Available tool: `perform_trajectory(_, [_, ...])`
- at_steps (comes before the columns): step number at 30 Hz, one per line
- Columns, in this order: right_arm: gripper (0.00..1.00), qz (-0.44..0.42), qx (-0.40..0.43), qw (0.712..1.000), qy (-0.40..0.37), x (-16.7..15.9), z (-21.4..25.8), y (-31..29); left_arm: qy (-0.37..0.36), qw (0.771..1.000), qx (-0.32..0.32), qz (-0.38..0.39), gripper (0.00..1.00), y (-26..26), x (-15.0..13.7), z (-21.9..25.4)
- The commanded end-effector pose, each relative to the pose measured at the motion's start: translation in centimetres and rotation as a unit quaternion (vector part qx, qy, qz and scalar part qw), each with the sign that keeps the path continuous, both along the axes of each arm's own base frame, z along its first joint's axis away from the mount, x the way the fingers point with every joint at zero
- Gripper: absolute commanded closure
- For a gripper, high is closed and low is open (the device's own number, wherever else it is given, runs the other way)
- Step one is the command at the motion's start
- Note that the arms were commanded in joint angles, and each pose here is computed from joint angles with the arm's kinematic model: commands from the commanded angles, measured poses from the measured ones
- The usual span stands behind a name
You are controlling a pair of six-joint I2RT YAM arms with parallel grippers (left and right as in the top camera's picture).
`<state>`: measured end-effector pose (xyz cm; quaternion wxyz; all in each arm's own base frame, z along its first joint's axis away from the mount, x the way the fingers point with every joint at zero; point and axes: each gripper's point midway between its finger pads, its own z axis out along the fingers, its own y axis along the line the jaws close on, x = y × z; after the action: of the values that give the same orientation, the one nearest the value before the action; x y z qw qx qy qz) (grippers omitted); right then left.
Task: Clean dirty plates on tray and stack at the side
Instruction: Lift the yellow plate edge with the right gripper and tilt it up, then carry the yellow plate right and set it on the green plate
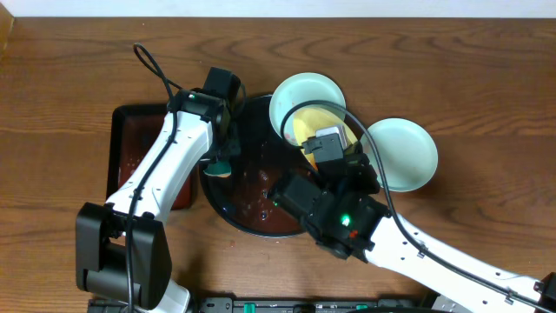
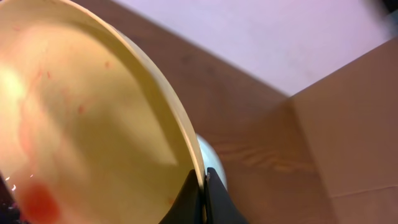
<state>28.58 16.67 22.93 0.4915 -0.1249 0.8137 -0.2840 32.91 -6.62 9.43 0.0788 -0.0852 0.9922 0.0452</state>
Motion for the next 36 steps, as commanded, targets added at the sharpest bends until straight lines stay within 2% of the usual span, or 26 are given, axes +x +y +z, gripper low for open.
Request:
perform_trajectory(1, [0.99, -0.028, -0.033, 0.996, -0.08, -0.3, 3.4, -1.1, 0.001, 1.0, 0.002, -0.002, 0.93, 0.1, 0.2, 0.0])
perform_trajectory(7, [0.99, -0.035, -0.052, 0.991, -0.116, -0.8, 4.8, -1.1, 0.001, 1.0, 0.002, -0.002, 0.93, 0.1, 0.2, 0.0])
perform_trajectory(16, [0.99, -0.031, -0.047, 0.992, -0.111, -0.8, 4.5, -0.9, 0.001, 1.0, 0.002, -0.002, 0.93, 0.1, 0.2, 0.0])
perform_trajectory(22, [0.99, -0.002, -0.006, 0.999, -0.041, -0.6, 1.8, 0.1, 0.001, 1.0, 0.002, -0.002, 0.93, 0.1, 0.2, 0.0])
perform_trajectory(28, [0.99, -0.019, 0.067, 0.997, 0.022, -1.2, -1.2, -0.4, 0.002, 1.0, 0.002, -0.002, 0.93, 0.1, 0.2, 0.0])
perform_trajectory(32, [0.99, -0.026, 0.128, 0.987, 0.097, -1.7, -3.9, -0.1, 0.003, 1.0, 0.002, -0.002, 0.93, 0.2, 0.1, 0.0])
perform_trajectory(36, [0.99, -0.034, 0.204, 0.962, 0.179, -1.6, -6.4, 0.4, 0.003, 1.0, 0.002, -0.002, 0.93, 0.2, 0.1, 0.0])
